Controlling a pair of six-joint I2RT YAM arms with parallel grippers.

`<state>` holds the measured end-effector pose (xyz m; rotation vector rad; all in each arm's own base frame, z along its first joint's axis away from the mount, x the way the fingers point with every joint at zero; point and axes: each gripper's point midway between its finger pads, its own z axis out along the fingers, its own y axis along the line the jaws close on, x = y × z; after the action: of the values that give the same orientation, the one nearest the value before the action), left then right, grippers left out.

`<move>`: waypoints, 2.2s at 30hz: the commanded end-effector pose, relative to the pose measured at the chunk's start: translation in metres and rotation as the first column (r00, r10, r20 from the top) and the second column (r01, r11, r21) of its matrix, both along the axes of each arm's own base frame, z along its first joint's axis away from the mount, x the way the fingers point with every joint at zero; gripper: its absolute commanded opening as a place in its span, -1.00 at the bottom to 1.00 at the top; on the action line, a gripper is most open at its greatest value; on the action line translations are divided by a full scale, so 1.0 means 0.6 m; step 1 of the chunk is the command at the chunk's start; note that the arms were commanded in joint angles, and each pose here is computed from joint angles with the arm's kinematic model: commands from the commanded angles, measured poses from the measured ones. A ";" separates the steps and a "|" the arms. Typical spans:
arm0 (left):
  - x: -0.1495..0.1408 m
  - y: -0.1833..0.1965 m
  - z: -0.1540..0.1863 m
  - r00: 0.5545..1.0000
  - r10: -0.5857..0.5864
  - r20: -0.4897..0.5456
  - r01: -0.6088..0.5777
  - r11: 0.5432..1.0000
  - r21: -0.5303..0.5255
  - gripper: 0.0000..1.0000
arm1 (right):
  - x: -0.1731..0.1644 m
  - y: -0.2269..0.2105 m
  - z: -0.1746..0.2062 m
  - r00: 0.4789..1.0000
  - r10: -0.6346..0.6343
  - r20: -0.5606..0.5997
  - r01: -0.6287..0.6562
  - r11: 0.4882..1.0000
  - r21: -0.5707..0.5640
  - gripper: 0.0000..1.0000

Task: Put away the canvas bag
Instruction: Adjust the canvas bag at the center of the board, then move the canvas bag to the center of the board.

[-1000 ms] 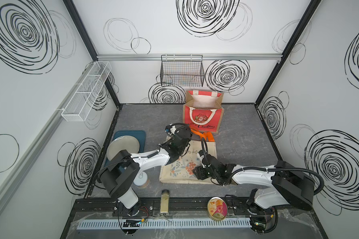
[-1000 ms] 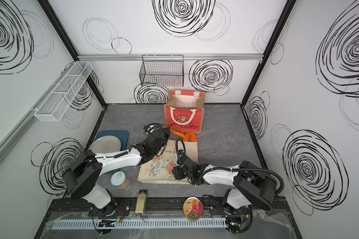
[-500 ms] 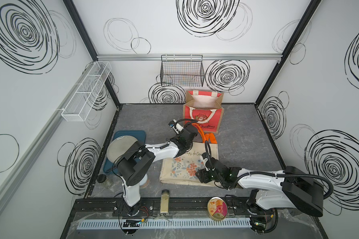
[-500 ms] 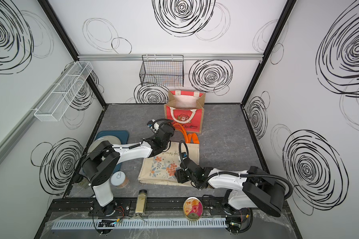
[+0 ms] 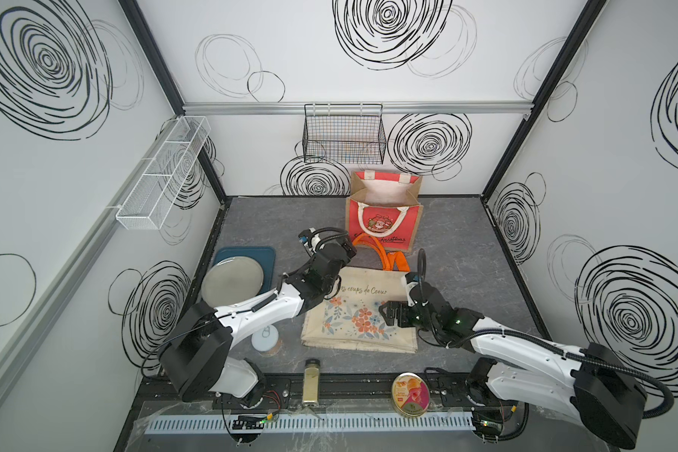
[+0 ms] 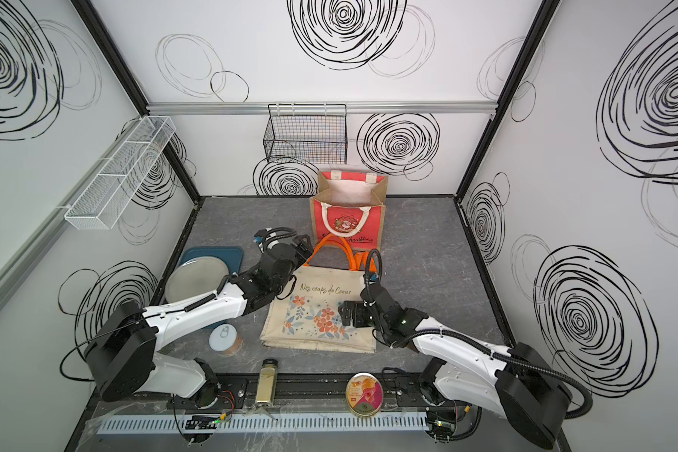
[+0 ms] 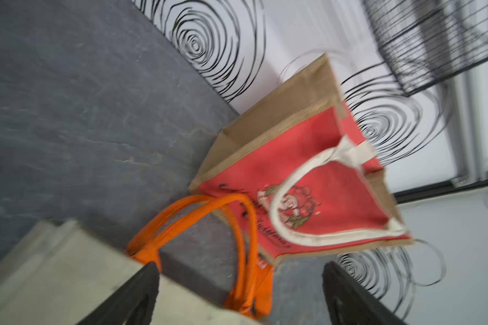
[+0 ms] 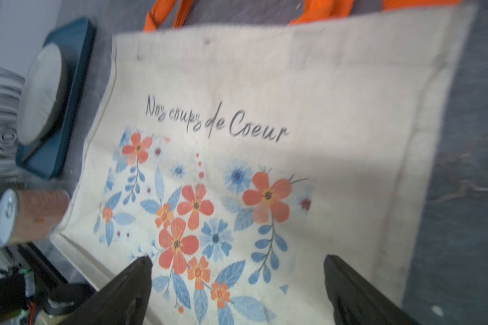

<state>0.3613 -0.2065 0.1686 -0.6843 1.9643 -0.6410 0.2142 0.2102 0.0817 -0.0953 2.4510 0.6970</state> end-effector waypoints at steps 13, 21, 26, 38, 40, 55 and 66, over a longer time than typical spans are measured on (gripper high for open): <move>-0.089 0.061 -0.195 0.933 -0.136 -0.334 0.233 0.933 0.273 0.91 | 0.067 -0.050 -0.070 0.969 -0.080 -0.234 0.059 0.994 -0.095 0.72; -0.114 -0.015 -0.205 0.923 -0.213 -0.319 0.293 0.928 0.229 0.31 | 0.071 -0.096 -0.087 0.948 -0.208 -0.241 0.170 0.971 -0.170 0.31; -0.121 -0.045 -0.209 0.922 -0.232 -0.311 0.301 0.934 0.193 0.11 | 0.069 -0.124 -0.093 0.936 -0.239 -0.259 0.205 0.967 -0.151 0.05; -0.136 -0.247 -0.209 0.886 -0.383 -0.262 0.401 0.916 0.016 -0.05 | 0.077 -0.245 -0.066 0.874 -0.443 -0.200 0.386 0.883 -0.268 0.70; -0.138 -0.275 -0.204 0.887 -0.386 -0.253 0.403 0.915 0.020 -0.04 | 0.085 -0.275 -0.044 0.856 -0.495 -0.152 0.445 0.853 -0.274 0.83; -0.118 -0.381 -0.198 0.922 -0.329 -0.206 0.323 0.944 -0.062 -0.15 | 0.078 -0.219 -0.036 0.887 -0.431 -0.164 0.443 0.895 0.043 0.78; -0.125 -0.505 -0.215 0.862 -0.466 -0.201 0.439 0.883 -0.166 -0.14 | 0.109 -0.275 -0.083 0.803 -0.515 -0.299 0.515 0.853 -0.086 0.76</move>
<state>0.2895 -0.4859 0.0328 -0.3983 2.3586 -0.9106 0.2758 0.0507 0.0328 0.6838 2.5904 0.4833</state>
